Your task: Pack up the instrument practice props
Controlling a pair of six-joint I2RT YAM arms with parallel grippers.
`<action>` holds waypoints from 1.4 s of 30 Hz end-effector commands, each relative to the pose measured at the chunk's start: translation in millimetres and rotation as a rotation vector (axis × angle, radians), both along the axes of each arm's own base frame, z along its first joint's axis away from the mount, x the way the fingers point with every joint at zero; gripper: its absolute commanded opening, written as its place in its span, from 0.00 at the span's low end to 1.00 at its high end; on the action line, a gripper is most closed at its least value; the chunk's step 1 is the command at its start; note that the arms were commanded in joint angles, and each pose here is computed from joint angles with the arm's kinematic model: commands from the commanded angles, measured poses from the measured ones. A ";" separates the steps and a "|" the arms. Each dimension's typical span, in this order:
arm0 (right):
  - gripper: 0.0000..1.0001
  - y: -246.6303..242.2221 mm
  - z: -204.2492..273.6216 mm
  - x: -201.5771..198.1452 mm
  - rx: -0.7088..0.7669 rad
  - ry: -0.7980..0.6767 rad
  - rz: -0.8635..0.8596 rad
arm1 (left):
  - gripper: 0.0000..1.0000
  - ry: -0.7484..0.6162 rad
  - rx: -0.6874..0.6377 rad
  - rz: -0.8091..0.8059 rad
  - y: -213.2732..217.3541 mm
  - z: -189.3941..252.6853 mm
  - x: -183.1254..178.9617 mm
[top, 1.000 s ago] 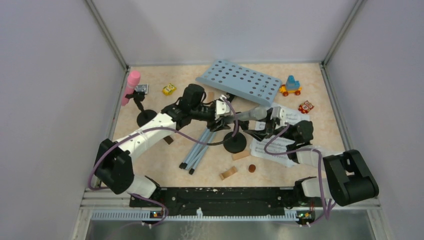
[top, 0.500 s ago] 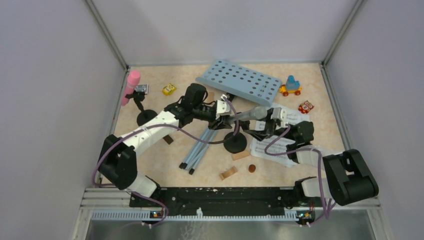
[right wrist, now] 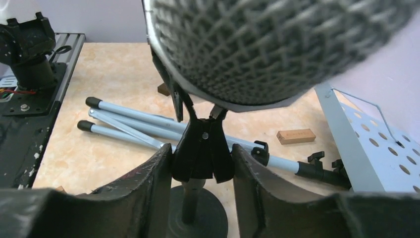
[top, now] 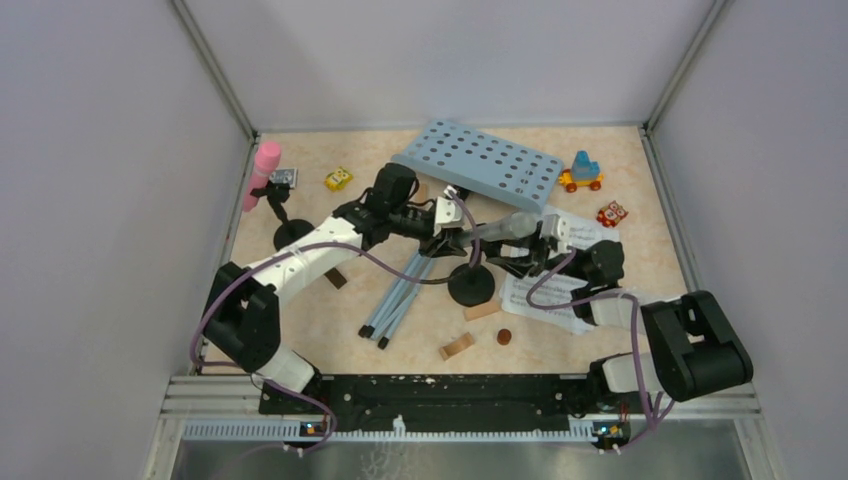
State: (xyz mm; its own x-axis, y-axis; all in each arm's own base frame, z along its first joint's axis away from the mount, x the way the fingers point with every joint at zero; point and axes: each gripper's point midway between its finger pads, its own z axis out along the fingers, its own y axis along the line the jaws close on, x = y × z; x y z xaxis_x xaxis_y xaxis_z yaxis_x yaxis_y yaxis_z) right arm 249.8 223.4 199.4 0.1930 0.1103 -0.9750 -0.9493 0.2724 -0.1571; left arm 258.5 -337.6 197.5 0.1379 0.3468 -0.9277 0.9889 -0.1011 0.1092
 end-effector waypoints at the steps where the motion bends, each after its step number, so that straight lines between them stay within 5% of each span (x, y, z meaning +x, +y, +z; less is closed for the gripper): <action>1: 0.20 -0.3 14.3 6.1 0.007 -0.082 0.001 | 0.00 0.030 0.001 -0.038 -3.2 0.2 -7.0; 2: 0.03 0.3 13.5 5.2 0.002 -0.086 0.008 | 0.00 0.031 0.001 -0.036 -3.3 0.2 -6.3; 3: 0.00 0.4 12.5 4.6 -0.001 -0.085 0.013 | 0.00 0.034 0.002 -0.033 -3.7 0.5 -5.8; 11: 0.00 -2.9 14.6 -1.7 0.014 -0.094 -0.007 | 0.00 0.030 -0.111 0.115 21.4 49.4 21.4; 17: 0.00 -8.7 8.6 5.2 -0.018 -0.082 -0.077 | 0.00 -0.005 -0.257 0.507 70.7 104.3 62.1; 22: 0.00 -17.1 8.4 15.4 -0.038 -0.075 -0.170 | 0.00 0.222 -0.121 0.944 117.2 54.6 82.5; 30: 0.00 -20.3 16.2 13.9 -0.058 -0.079 -0.190 | 0.00 0.529 0.060 1.122 147.0 -42.4 33.2; 35: 0.00 -19.7 16.5 12.3 -0.060 -0.074 -0.182 | 0.00 0.562 0.149 1.304 179.9 -91.1 19.8; 42: 0.00 -19.5 17.9 12.9 -0.057 -0.076 -0.184 | 0.02 0.481 0.462 1.497 222.8 -146.5 35.4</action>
